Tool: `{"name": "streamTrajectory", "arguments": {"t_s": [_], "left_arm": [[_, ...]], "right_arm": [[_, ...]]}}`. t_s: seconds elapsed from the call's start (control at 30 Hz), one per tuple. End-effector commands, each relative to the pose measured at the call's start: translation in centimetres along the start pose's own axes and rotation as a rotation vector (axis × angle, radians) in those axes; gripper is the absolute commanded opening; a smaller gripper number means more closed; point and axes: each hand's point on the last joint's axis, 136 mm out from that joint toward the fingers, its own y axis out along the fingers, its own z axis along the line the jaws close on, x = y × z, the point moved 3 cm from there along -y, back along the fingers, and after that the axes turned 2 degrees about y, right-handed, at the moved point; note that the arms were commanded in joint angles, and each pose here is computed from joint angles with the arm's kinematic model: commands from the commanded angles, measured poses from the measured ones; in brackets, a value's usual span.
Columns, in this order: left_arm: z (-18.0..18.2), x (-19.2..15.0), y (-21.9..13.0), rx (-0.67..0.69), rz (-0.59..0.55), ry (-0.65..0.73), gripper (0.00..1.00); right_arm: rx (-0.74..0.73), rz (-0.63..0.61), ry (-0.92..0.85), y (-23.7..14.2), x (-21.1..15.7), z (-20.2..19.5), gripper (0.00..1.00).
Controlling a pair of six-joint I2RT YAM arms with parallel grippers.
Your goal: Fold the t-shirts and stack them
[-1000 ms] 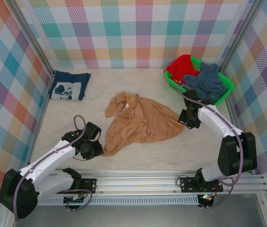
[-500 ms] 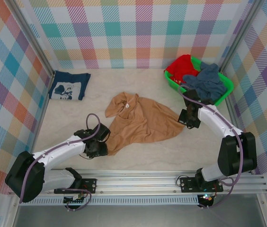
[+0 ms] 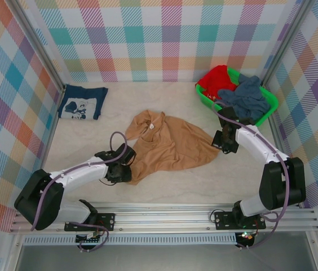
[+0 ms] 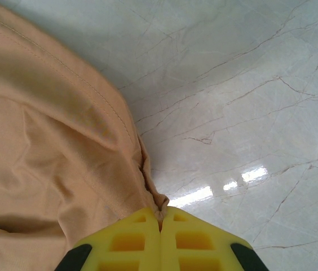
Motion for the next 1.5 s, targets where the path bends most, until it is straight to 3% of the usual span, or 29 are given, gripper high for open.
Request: {"name": "streamTrajectory", "arguments": {"t_s": [0.0,0.2,0.43,0.53,0.63,0.83,1.0,1.2,1.33,1.47], "left_arm": [[-0.7,0.9,0.0,0.005,-0.018,0.034,0.36],[-0.9,1.3,-0.2,0.007,-0.028,0.056,0.27],[-0.8,1.7,-1.8,0.014,-0.037,0.053,0.0],[-1.4,2.9,-4.4,-0.021,-0.093,0.017,0.0],[-2.7,6.1,-9.1,-0.096,-0.204,-0.064,0.0],[-3.8,15.9,-21.2,-0.306,-0.483,-0.287,0.0],[-2.2,21.9,-33.7,-0.441,-0.815,-0.385,0.0],[0.1,21.9,-47.5,-0.584,-1.197,-0.393,0.0],[1.6,20.0,-54.0,-0.67,-1.385,-0.399,0.0],[3.2,18.7,-59.0,-0.672,-1.528,-0.407,0.0]], "right_arm": [[-0.001,0.017,-0.003,0.5,-0.1,-0.1,0.0],[0.002,0.017,-0.004,0.5,-0.1,0.0,0.0],[0.012,0.008,-0.009,0.3,0.1,0.2,0.0],[0.053,-0.037,-0.027,-1.3,1.1,1.1,0.0],[0.146,-0.125,-0.043,-5.0,3.0,2.9,0.0],[0.341,-0.396,-0.057,-16.4,8.7,6.3,0.0],[0.536,-0.636,-0.061,-26.5,11.5,8.0,0.0],[0.767,-0.906,-0.086,-36.8,10.8,7.5,0.0],[0.864,-1.034,-0.09,-41.9,9.4,6.2,0.0],[0.936,-1.09,-0.088,-45.3,8.8,5.8,0.0]]}}
